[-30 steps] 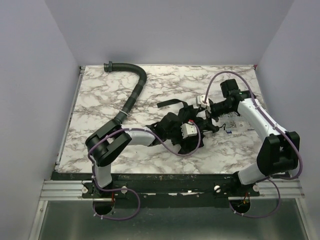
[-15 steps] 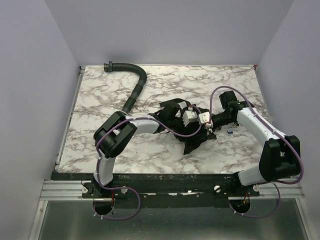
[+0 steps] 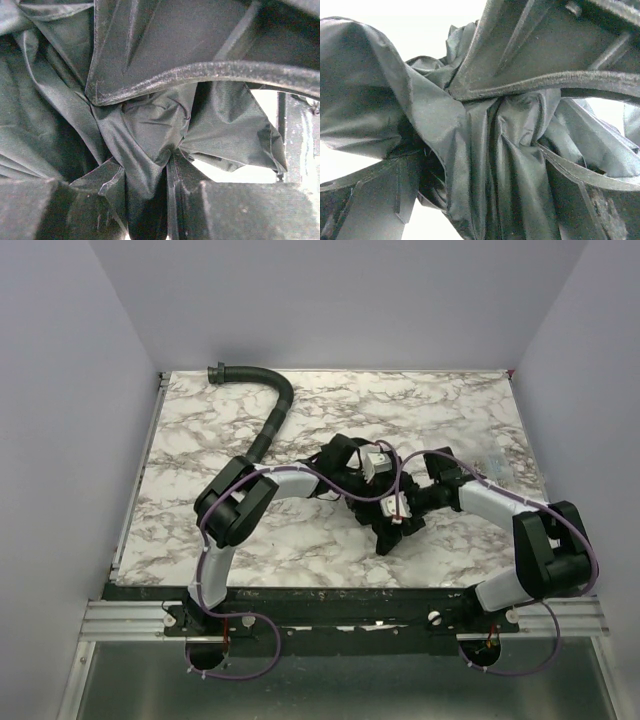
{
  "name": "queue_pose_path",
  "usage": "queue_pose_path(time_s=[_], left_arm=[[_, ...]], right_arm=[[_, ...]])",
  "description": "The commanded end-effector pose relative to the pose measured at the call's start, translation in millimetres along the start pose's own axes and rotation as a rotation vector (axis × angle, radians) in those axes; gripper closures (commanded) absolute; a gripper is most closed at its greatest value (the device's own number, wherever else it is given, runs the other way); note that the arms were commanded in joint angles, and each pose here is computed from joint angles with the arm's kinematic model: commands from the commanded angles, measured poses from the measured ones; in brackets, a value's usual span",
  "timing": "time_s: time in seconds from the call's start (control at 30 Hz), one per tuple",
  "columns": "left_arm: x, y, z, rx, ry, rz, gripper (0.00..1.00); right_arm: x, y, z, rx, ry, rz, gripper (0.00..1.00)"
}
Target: Put away the umbrella
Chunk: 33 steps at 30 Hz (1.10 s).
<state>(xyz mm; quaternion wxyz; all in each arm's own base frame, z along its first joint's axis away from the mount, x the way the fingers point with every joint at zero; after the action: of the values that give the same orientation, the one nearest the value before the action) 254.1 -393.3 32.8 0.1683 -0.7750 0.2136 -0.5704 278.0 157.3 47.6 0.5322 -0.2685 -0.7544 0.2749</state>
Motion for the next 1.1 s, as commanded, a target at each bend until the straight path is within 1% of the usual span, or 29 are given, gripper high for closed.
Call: queue_pose_path(time_s=[0.0,0.17,0.2,0.3,0.33,0.4,0.47,0.5,0.53,0.6,0.67,0.7,0.8,0.87,0.9,0.93,0.97,1.0,1.03,1.07], left_arm=[[-144.8,-11.6,-68.5,-0.116,-0.544,0.424,0.96],[-118.0,-10.8,-62.6,-0.163,-0.533,0.354,0.82],[-113.5,-11.1,-61.7,-0.171,-0.533,0.345,0.79],[-99.5,-15.5,-54.7,-0.167,-0.528,0.309,0.7],[-93.4,-19.6,-50.2,-0.147,-0.522,0.29,0.66],[-79.3,-32.0,-40.2,-0.093,-0.505,0.221,0.59],[-57.9,-49.4,-27.3,-0.024,-0.49,0.119,0.53],[-45.7,-57.1,-20.0,0.014,-0.464,0.063,0.42],[-33.6,-67.4,-14.6,0.059,-0.439,0.01,0.4],[-9.9,-86.6,-2.2,0.155,-0.389,-0.095,0.32],[6.1,-102.6,4.2,0.231,-0.341,-0.18,0.31],[14.3,-110.1,6.8,0.27,-0.31,-0.218,0.29],[18.9,-126.1,8.9,0.383,-0.221,-0.287,0.27],[24.0,-141.5,3.9,0.471,-0.108,-0.361,0.26],[25.4,-150.4,-4.7,0.521,-0.015,-0.398,0.27],[32.4,-158.5,-17.6,0.563,0.112,-0.447,0.26],[30.1,-160.1,-31.3,0.59,0.246,-0.461,0.24],[37.1,-163.9,-43.7,0.617,0.371,-0.49,0.21],[35.0,-159.1,-54.3,0.615,0.489,-0.466,0.21],[33.4,-153.3,-61.6,0.601,0.558,-0.434,0.21]], right_arm=[[-26.8,18.9,21.1,0.036,0.002,0.092,0.16],[-14.3,37.4,38.8,0.111,0.008,0.067,0.22],[-15.4,40.9,40.5,0.131,0.018,0.083,0.26],[-28.3,49.5,50.8,0.216,0.102,0.166,0.5],[-32.1,49.2,51.5,0.23,0.123,0.192,0.56],[-37.1,47.2,58.3,0.257,0.175,0.225,0.62],[-38.0,43.2,67.5,0.295,0.216,0.243,0.66],[-37.6,41.1,71.5,0.311,0.249,0.252,0.68],[-36.3,39.3,76.1,0.332,0.27,0.253,0.7],[-30.5,35.0,84.6,0.382,0.315,0.248,0.73],[-22.8,32.9,89.6,0.416,0.37,0.242,0.74],[-21.2,32.1,92.8,0.435,0.383,0.246,0.75],[-18.6,30.5,100.8,0.478,0.441,0.279,0.77],[-19.6,29.5,108.1,0.508,0.498,0.324,0.78],[-20.1,28.4,112.5,0.528,0.53,0.341,0.79],[-20.2,27.4,115.3,0.542,0.561,0.359,0.79],[-20.9,26.0,118.7,0.557,0.591,0.378,0.79],[-21.7,25.8,120.7,0.559,0.636,0.399,0.79],[-22.2,25.9,121.8,0.563,0.682,0.42,0.8],[-22.9,25.7,123.6,0.57,0.729,0.444,0.8]])
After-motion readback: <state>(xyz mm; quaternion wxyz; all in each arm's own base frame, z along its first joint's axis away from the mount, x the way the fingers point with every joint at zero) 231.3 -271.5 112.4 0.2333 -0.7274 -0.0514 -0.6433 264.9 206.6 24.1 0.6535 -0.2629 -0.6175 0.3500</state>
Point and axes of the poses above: each gripper's point midway between its finger pads, its own y axis out along the fingers, its own z axis along the line the jaws close on, x = y × z, the point moved 1 cm from there along -y, back along the fingers, and after that the axes turned 15 degrees about y, right-handed, at the moved point
